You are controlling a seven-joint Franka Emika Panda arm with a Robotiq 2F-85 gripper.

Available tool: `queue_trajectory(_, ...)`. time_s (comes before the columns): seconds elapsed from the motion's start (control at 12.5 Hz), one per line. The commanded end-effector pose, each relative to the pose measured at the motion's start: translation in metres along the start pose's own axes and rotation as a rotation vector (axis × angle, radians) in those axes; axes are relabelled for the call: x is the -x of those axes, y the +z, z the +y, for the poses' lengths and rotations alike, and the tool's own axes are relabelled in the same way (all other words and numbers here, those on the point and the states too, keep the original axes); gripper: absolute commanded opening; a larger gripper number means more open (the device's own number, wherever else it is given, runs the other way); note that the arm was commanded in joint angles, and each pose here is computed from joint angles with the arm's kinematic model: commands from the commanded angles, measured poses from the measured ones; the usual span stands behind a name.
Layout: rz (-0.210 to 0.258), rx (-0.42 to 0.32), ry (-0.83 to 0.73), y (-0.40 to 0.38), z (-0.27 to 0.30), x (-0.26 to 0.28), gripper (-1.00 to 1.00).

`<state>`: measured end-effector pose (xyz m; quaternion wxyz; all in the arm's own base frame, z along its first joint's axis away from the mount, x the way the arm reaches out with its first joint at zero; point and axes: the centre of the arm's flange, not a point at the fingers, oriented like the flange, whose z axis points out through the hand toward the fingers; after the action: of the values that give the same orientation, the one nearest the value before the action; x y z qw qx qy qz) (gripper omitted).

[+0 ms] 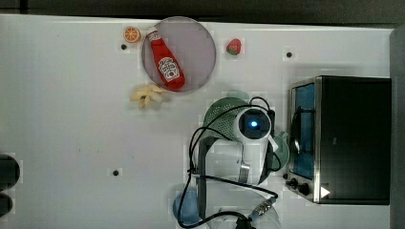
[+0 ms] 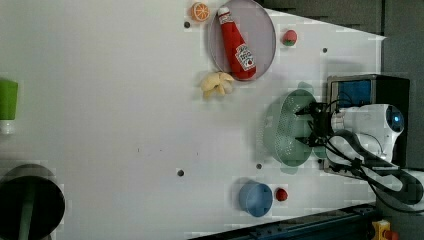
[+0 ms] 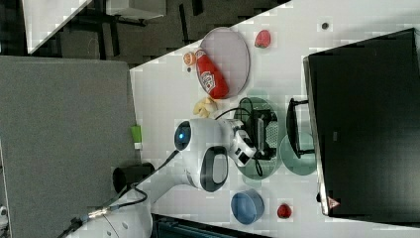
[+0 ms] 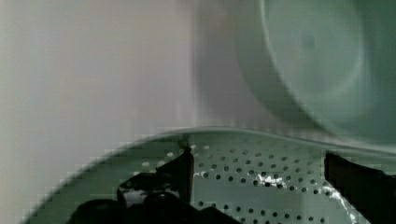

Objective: Drag strainer left to right.

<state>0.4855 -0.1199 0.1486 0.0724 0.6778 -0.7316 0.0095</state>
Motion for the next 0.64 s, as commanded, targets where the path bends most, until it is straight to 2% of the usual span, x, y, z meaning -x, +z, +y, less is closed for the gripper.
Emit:
queue_trajectory(0.08,-0.024,-0.058,-0.155,-0.04,-0.01,0.038,1.0)
queue_trajectory(0.32,-0.04,-0.056,-0.341,-0.115,-0.011,0.056,1.0)
queue_trajectory(0.64,-0.027,-0.097,-0.658,-0.257,-0.009,0.043,1.0)
